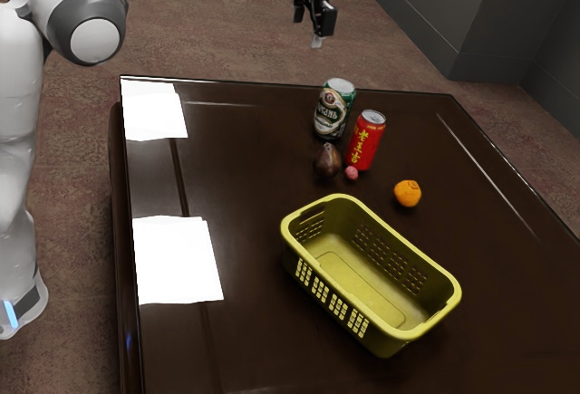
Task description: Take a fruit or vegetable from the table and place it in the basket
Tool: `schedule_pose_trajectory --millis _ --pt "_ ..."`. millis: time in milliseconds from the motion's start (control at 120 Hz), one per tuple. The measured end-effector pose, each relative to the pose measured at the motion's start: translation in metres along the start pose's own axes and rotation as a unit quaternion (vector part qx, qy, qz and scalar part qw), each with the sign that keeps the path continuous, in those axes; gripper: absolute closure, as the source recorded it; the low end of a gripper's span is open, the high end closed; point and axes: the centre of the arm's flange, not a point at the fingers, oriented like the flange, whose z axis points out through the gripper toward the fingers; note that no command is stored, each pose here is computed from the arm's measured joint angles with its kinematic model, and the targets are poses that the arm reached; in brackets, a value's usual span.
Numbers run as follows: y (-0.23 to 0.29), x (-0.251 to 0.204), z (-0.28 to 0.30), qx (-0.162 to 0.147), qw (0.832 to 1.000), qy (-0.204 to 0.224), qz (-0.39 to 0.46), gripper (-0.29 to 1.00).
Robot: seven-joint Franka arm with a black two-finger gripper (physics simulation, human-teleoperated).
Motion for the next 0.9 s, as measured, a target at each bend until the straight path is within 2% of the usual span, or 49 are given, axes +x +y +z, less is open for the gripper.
schedule_pose_trajectory --millis 67,150,217,458,525,608,683,733,817,900 --pt "0.001 0.0 -0.001 0.001 1.0 0.0 0.008 0.0" --pt "0.0 -0.029 -0.102 -0.004 0.995 0.098 0.023 0.0" --pt "0.017 -0.031 -0.117 -0.013 0.992 0.115 0.046 0.0" --pt "0.065 -0.02 -0.088 -0.047 0.99 0.086 0.106 0.0" --pt "0.109 -0.012 -0.072 -0.03 0.989 0.067 0.131 0.0" --pt "0.189 -0.003 -0.007 -0.031 0.983 0.013 0.183 0.0" --pt "0.211 -0.007 0.056 -0.051 0.979 -0.023 0.194 0.0" --pt "0.219 -0.005 0.076 -0.06 0.979 -0.02 0.194 0.0" --pt "0.223 0.024 0.121 -0.078 0.983 -0.004 0.166 0.0" --pt "0.223 0.036 0.12 -0.1 0.99 0.002 0.104 0.0"
